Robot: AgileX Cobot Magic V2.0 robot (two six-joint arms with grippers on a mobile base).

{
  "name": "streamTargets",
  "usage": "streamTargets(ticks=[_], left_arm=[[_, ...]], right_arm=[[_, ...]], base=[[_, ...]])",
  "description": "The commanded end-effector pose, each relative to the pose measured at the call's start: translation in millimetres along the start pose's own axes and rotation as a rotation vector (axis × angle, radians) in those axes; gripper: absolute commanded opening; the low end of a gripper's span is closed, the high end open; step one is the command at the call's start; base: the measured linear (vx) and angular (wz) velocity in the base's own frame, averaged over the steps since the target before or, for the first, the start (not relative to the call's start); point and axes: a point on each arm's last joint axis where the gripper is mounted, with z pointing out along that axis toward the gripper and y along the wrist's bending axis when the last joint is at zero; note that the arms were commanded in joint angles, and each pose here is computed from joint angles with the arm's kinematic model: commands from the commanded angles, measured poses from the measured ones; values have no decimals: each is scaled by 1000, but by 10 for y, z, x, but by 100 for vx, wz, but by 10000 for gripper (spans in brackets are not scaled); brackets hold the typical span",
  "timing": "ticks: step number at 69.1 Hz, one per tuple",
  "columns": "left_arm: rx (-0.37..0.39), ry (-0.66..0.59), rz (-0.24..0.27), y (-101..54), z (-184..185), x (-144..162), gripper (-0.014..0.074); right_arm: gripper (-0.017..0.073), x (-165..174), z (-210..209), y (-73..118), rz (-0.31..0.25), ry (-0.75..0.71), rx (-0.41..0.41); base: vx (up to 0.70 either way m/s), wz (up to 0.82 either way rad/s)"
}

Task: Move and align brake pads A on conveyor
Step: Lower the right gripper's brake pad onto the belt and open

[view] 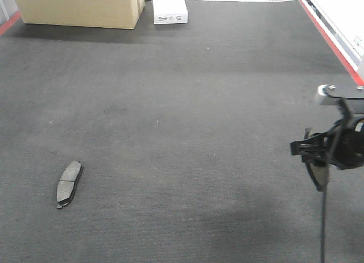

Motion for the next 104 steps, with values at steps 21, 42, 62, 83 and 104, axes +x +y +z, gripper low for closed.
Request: streamTargets(ticks=[21, 42, 62, 83, 104], left_arm=[[14, -92, -8, -17, -21, -138, 512], [14, -92, -8, -17, -21, -138, 512], [14, -92, -8, -17, -21, -138, 512], [14, -92, -8, -17, -21, -138, 512], [14, -92, -8, -17, -21, -138, 512]], right_arm=[[41, -336, 559, -64, 34, 112, 13], [217, -441, 808, -95, 51, 159, 27], [426, -473, 718, -124, 9, 132, 63], [431, -581, -131, -54, -32, -96, 63], [431, -416, -955, 226, -187, -338, 37]], base=[[0, 0], [0, 0], [0, 0], [0, 0], [0, 0]])
